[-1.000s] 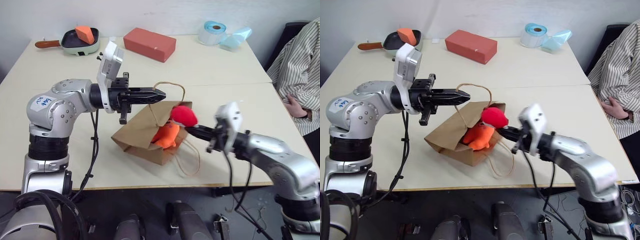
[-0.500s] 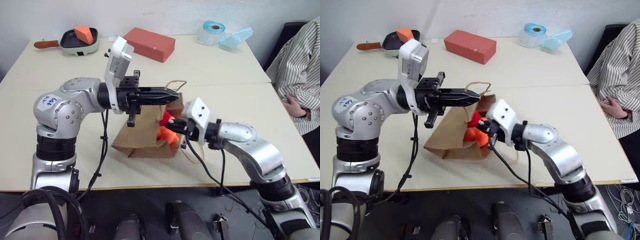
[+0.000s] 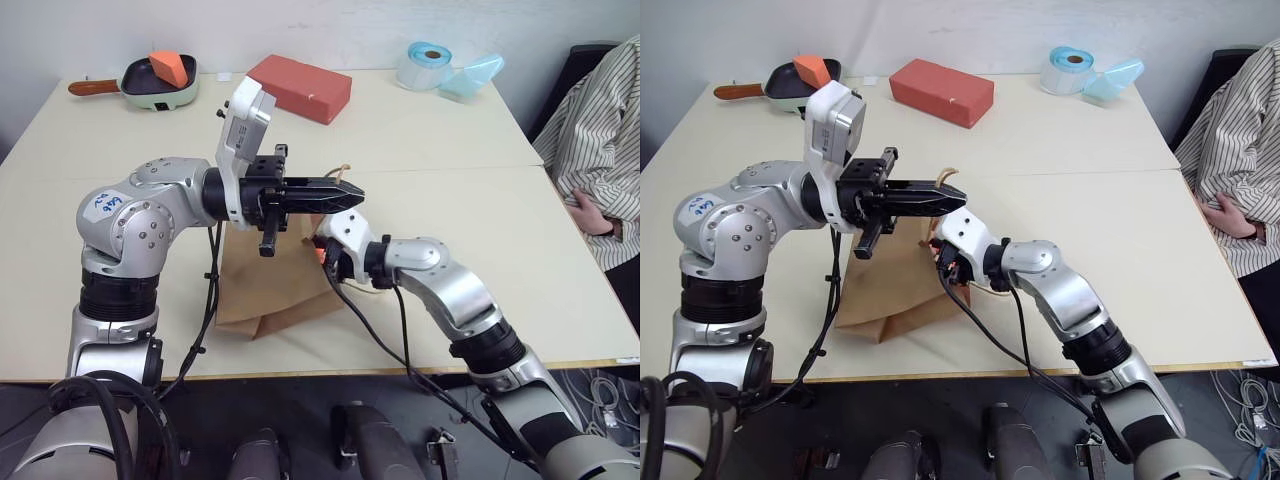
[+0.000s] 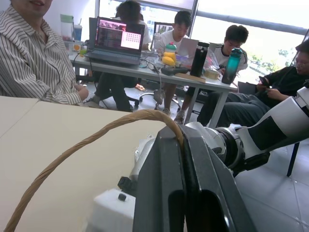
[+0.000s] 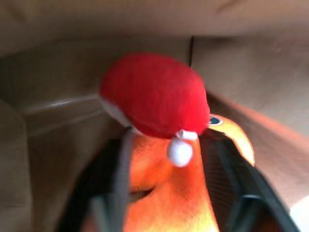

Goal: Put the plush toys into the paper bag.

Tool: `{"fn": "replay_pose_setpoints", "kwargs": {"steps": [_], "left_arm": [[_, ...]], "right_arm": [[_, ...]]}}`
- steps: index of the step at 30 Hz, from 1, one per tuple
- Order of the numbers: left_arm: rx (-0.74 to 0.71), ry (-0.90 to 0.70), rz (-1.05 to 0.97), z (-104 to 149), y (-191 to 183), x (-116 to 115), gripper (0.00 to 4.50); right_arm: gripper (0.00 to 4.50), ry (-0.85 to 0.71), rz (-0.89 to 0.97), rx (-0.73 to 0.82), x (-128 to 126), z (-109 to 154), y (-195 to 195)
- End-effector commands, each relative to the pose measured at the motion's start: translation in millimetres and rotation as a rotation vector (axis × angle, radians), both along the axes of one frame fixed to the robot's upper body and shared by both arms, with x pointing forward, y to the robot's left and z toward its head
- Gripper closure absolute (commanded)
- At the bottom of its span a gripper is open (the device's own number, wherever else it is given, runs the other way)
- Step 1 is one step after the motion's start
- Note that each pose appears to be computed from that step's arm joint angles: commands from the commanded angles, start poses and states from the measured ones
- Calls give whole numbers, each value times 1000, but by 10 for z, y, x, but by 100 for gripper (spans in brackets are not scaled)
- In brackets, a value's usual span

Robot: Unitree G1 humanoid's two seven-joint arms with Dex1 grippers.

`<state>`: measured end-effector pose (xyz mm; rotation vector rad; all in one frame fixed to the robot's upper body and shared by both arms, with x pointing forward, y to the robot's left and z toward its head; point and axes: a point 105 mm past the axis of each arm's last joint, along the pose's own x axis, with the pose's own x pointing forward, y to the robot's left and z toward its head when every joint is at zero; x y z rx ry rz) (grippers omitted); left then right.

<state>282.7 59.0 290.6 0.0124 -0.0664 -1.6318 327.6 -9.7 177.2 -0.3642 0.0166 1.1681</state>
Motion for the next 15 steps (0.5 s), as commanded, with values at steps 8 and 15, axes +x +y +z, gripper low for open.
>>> {"fn": "replay_pose_setpoints", "kwargs": {"steps": [8, 15], "left_arm": [[14, -23, 25, 1, 128, -22, 450], [12, -14, 16, -15, 104, -37, 450]], "right_arm": [[6, 131, -49, 152, -645, 402, -865], [6, 421, -421, 323, -757, 22, -1441]]}}
